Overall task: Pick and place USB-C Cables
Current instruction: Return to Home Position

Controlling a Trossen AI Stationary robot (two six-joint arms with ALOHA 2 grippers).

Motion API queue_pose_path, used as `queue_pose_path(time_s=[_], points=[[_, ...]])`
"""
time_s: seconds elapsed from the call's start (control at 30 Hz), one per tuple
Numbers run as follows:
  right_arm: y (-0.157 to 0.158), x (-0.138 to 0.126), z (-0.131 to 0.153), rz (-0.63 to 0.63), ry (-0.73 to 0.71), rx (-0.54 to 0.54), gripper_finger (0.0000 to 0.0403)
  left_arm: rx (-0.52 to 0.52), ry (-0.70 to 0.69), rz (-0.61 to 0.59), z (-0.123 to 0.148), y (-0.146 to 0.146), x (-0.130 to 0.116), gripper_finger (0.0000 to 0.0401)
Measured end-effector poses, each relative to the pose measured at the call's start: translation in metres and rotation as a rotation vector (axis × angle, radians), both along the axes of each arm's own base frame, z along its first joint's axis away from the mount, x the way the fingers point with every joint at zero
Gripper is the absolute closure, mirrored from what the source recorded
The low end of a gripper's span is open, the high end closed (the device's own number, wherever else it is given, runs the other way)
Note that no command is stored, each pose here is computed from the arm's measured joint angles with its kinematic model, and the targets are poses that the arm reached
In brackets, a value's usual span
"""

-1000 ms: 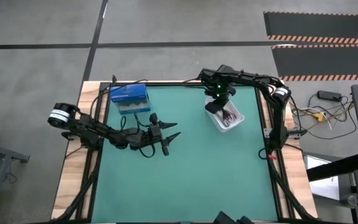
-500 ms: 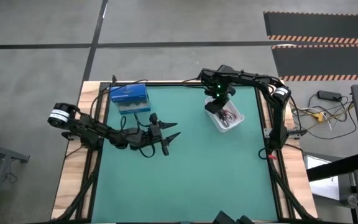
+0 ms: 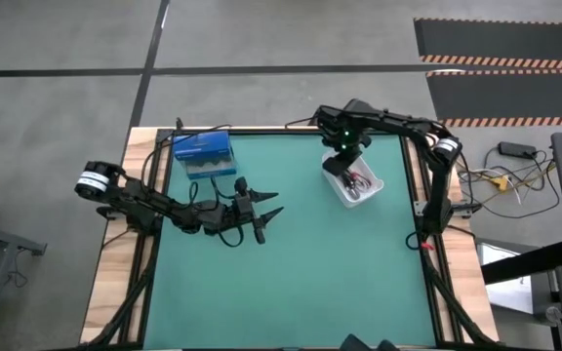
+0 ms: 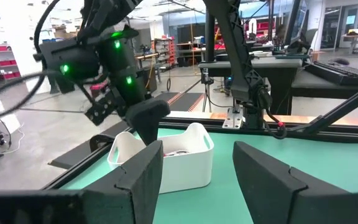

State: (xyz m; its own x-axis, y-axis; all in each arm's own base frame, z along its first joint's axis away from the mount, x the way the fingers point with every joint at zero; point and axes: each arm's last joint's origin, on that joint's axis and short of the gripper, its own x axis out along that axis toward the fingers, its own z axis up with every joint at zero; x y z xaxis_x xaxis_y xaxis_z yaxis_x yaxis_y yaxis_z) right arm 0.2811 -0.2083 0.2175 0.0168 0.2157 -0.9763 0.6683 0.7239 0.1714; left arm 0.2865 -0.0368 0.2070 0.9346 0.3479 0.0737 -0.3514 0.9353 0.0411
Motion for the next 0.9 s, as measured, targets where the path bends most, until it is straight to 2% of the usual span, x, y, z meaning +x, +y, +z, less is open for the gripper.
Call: queue_pose_path(time_s=[0.2,0.37,0.53,0.7,0.9], points=[[0.013,-0.002,0.027,0.014,-0.074,-0.058,0.0297,0.0,-0.001,0.0,0.0,0.0,0.0,0.0221],[0.032,0.002,0.051,0.045,-0.218,-0.153,0.0305,-0.002,-0.004,-0.001,0.001,0.0,0.0,0.0221],[0.058,0.003,0.067,0.085,-0.372,-0.237,0.0312,-0.051,-0.026,-0.006,0.001,0.0,0.0,0.0221],[0.09,-0.004,0.069,0.126,-0.508,-0.29,0.0324,-0.055,-0.031,-0.013,0.002,-0.002,-0.001,0.0221],[0.125,-0.017,0.056,0.164,-0.676,-0.35,0.0337,-0.078,-0.042,-0.017,0.002,-0.003,-0.001,0.0221]])
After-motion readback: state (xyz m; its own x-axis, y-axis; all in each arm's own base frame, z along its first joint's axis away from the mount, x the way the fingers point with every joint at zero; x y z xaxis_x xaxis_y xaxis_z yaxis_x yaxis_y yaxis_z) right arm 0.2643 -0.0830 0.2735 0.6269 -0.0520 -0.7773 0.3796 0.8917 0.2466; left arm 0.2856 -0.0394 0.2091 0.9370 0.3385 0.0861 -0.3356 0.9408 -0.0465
